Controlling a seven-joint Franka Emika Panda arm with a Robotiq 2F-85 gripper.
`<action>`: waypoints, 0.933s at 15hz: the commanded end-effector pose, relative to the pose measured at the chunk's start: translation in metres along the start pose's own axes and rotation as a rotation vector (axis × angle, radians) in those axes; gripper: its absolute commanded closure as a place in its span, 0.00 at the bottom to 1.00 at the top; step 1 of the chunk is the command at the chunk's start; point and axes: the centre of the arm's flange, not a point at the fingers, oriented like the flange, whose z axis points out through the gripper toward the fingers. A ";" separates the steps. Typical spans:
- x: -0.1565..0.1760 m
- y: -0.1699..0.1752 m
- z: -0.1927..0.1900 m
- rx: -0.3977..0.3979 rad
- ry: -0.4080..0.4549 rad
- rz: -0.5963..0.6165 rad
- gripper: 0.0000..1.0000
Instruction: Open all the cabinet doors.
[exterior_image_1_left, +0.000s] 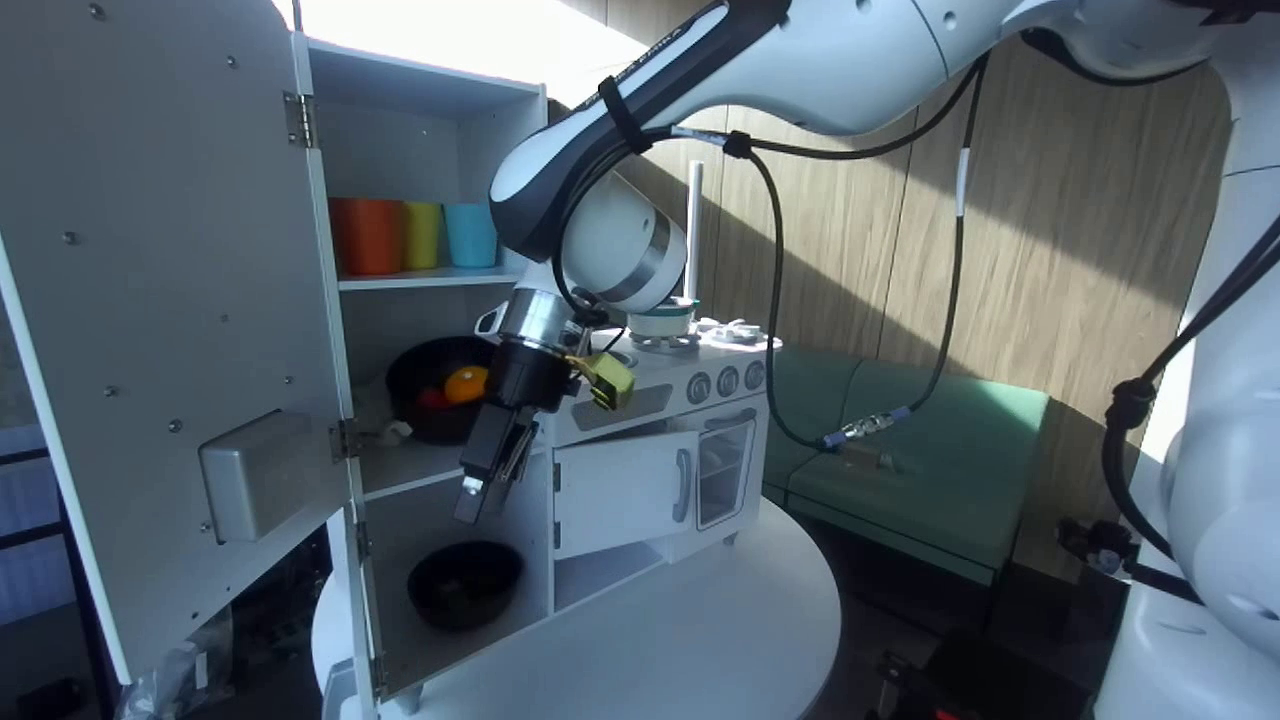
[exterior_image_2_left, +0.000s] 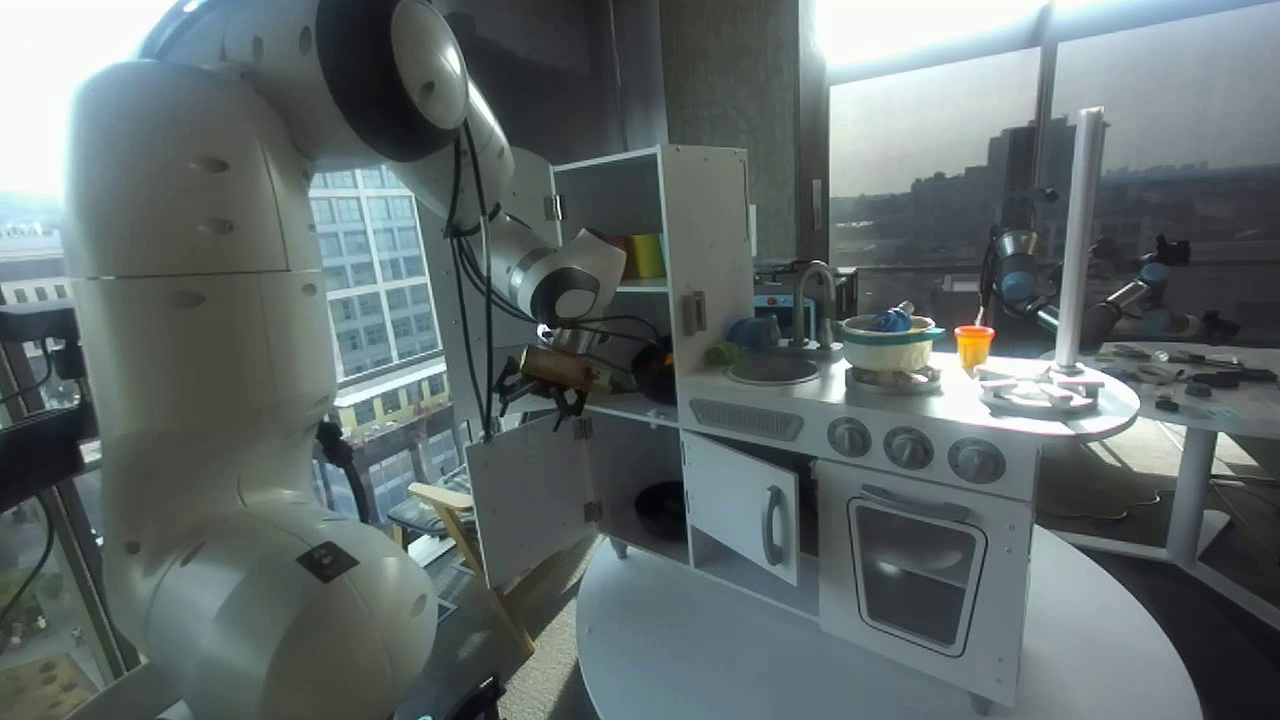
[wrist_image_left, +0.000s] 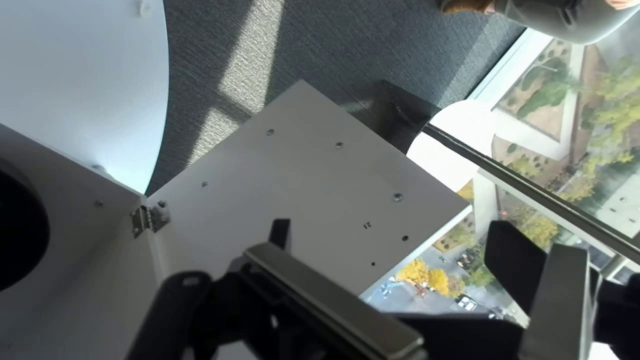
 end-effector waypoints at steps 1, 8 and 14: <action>-0.011 0.000 -0.055 -0.111 0.035 0.060 0.00; -0.056 0.007 -0.161 -0.381 0.145 0.220 0.00; -0.147 0.043 -0.204 -0.422 0.218 0.448 0.00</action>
